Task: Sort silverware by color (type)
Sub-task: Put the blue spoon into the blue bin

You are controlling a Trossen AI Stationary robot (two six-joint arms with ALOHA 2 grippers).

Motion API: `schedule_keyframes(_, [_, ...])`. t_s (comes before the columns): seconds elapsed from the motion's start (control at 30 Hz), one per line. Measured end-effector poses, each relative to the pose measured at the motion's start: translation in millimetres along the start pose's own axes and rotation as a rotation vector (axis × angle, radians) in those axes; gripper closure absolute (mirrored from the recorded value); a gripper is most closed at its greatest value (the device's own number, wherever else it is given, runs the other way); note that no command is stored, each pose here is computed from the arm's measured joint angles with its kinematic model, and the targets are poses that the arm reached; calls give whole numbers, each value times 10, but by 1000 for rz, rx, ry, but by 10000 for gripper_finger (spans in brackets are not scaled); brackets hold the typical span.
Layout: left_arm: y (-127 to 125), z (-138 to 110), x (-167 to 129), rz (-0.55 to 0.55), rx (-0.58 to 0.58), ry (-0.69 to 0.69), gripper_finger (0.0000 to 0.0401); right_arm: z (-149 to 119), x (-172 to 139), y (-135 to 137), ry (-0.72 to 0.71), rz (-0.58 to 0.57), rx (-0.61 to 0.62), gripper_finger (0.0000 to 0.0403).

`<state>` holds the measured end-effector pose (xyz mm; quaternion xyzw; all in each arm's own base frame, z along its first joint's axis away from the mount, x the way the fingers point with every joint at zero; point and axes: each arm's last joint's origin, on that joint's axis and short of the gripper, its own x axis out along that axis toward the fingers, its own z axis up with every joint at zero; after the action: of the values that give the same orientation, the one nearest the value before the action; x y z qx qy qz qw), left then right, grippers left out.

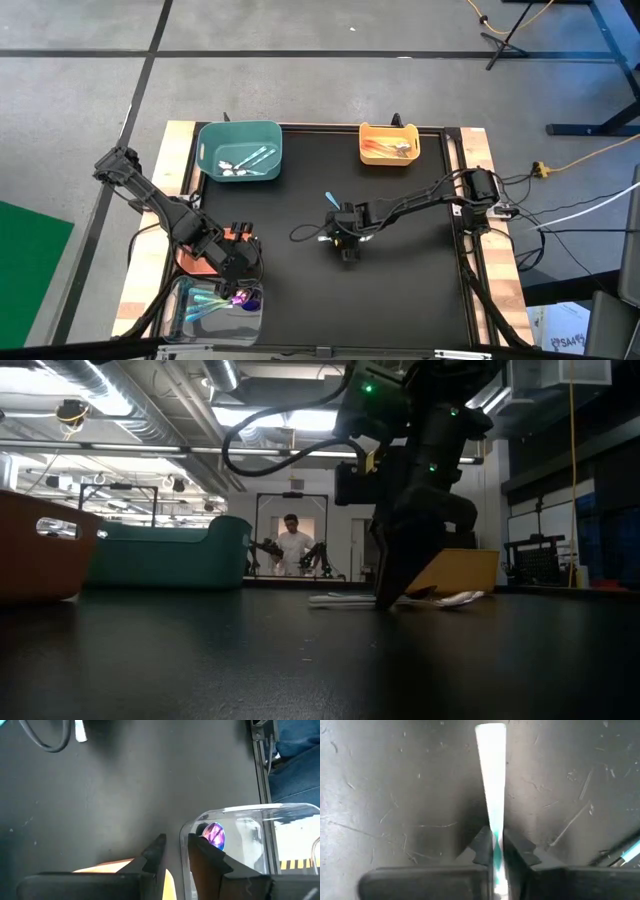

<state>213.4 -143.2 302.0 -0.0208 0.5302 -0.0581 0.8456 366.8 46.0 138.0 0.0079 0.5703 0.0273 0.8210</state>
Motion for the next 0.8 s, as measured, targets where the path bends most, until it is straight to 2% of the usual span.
schedule_keyframes(0.13, [7, 9, 0, 30, -1, -22, 329, -2, 18, 0, 3, 0, 5, 397])
schedule_keyframes(0.37, [35, 28, -3, 126, -3, -80, 329, 3, 24, 1, -4, 2, 60, 396])
schedule_keyframes(0.57, [45, 32, -5, 160, -5, -98, 329, 25, 33, 5, -27, 13, 108, 399])
schedule_keyframes(0.8, [60, 11, -17, 169, -92, -91, 329, 236, -78, 27, -84, 22, 107, 401])
